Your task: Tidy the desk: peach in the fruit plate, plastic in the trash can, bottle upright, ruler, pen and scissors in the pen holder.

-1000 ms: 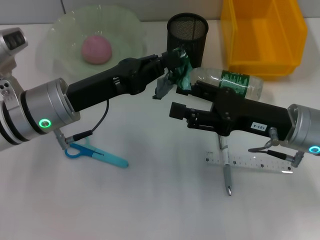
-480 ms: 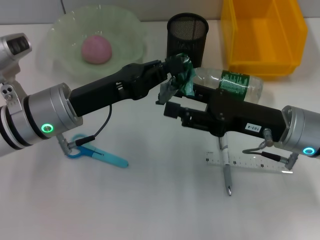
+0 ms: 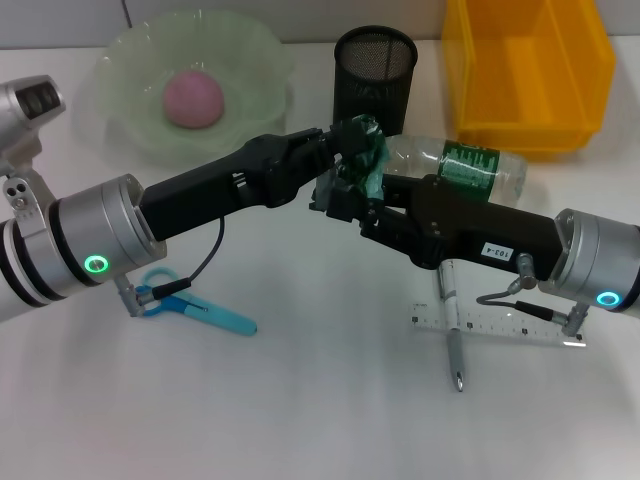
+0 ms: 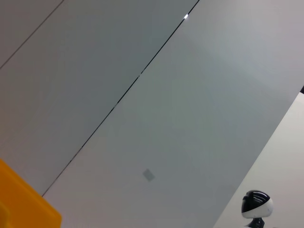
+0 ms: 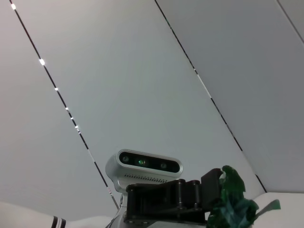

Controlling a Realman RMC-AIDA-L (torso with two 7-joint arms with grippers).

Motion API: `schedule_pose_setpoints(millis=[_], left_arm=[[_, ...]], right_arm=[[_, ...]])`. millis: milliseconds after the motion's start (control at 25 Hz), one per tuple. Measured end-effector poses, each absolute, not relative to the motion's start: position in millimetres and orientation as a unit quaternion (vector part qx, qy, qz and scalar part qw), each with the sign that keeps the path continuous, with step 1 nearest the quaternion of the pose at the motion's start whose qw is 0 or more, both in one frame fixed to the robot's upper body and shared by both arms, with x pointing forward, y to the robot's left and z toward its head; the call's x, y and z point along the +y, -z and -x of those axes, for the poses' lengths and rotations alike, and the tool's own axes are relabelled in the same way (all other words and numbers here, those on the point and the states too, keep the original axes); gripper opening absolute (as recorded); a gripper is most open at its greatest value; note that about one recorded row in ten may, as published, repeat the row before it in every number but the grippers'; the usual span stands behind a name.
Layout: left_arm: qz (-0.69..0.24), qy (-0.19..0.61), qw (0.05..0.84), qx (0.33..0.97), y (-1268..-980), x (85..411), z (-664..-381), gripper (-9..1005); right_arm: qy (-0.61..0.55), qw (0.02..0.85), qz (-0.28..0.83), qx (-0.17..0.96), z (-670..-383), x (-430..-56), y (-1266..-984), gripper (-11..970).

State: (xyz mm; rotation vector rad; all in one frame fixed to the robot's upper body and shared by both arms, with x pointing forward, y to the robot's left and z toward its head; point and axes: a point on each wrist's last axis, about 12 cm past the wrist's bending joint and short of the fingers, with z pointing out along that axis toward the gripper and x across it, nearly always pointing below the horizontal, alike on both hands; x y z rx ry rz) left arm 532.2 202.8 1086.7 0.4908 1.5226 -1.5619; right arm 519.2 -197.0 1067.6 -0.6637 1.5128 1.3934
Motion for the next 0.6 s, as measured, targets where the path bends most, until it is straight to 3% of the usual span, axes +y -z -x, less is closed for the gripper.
schedule_pose_setpoints(millis=[200, 600], left_arm=[[-0.196, 0.628, 0.436, 0.614, -1085.9, 202.2, -532.3, 6], [-0.193, 0.626, 0.437, 0.616, -1085.3, 203.4, -532.4, 5]], right_arm=[[-0.57, 0.468, 0.275, 0.616, -520.0, -195.2, -1068.3, 283], [-0.57, 0.467, 0.275, 0.617, -519.1, -195.5, -1067.5, 286]])
